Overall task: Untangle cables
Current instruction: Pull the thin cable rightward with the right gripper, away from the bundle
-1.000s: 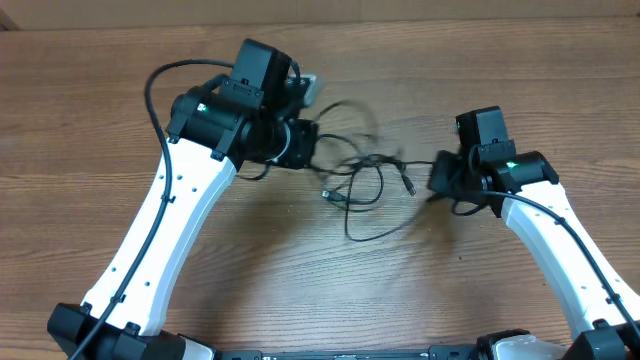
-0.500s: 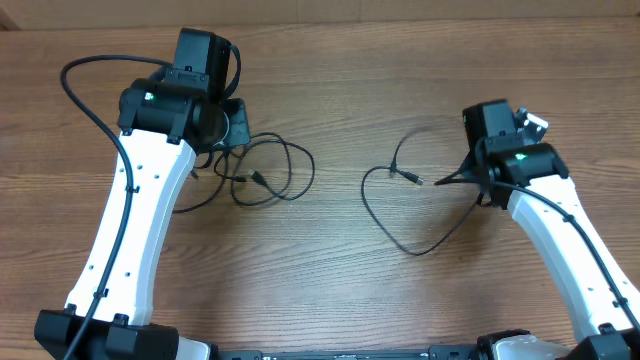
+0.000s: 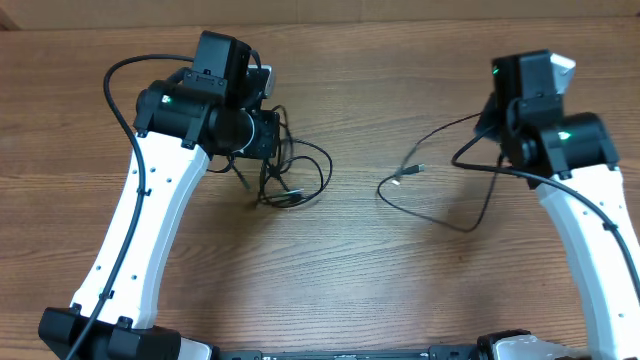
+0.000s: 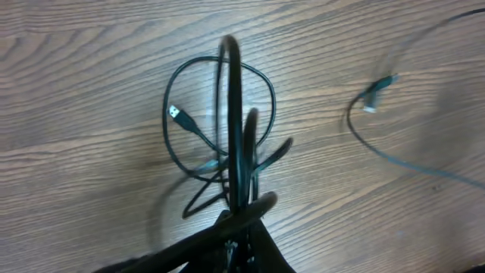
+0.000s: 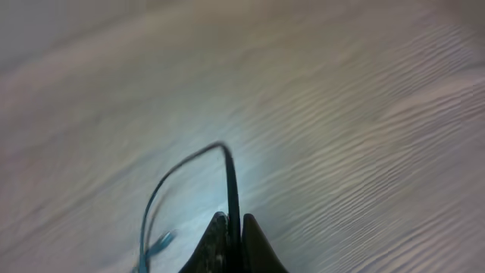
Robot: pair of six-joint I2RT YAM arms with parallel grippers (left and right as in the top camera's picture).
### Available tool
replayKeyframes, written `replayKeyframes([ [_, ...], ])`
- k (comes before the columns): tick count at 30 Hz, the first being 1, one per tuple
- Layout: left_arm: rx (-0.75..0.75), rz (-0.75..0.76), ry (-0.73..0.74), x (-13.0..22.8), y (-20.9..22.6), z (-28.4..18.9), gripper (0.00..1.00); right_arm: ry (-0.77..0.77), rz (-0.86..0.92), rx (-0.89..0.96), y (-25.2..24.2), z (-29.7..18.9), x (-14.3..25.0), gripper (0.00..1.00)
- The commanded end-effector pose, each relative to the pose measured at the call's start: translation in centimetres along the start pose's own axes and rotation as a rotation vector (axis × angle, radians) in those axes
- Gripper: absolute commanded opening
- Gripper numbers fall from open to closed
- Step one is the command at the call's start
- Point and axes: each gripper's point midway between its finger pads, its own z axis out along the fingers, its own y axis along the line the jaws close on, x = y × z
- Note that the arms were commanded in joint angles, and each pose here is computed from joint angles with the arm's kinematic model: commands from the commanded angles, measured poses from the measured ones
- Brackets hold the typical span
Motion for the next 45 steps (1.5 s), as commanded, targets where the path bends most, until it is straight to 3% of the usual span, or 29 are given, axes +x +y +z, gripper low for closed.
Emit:
replayKeyframes([
  [1, -0.013, 0.037, -0.032, -0.4, 0.1, -1.0, 0.05, -0.231, 0.067, 0.330, -7.1, -2.3, -5.4, 0.04],
  [5, -0.013, 0.036, -0.031, -0.4, 0.1, -1.0, 0.04, -0.361, 0.187, 0.557, -12.9, -3.6, -8.2, 0.04],
  [11, -0.011, 0.036, -0.030, -0.4, 0.1, -1.0, 0.04, -0.359, 0.343, 0.595, -18.7, -2.4, -9.5, 0.04],
  [17, -0.010, 0.033, -0.031, -0.4, 0.1, -1.0, 0.04, -0.294, 0.571, 0.490, -23.9, -0.1, -8.7, 0.04],
  [22, -0.010, 0.033, -0.030, -0.4, 0.1, -1.0, 0.04, -0.301, 0.715, 0.230, -25.2, 1.4, -10.2, 0.04],
  [27, -0.010, 0.033, -0.030, -0.4, 0.0, -1.0, 0.04, -0.431, 0.736, 0.071, -25.8, -0.2, -14.1, 0.04],
  [35, -0.011, 0.033, -0.026, -0.3, 0.1, -1.0, 0.04, -0.558, 0.723, 0.047, -26.2, -3.6, -17.4, 0.04],
  [45, -0.010, 0.025, -0.026, -0.3, 0.1, -1.0, 0.04, -0.291, 0.561, 0.138, -26.3, 2.7, -12.7, 0.04],
])
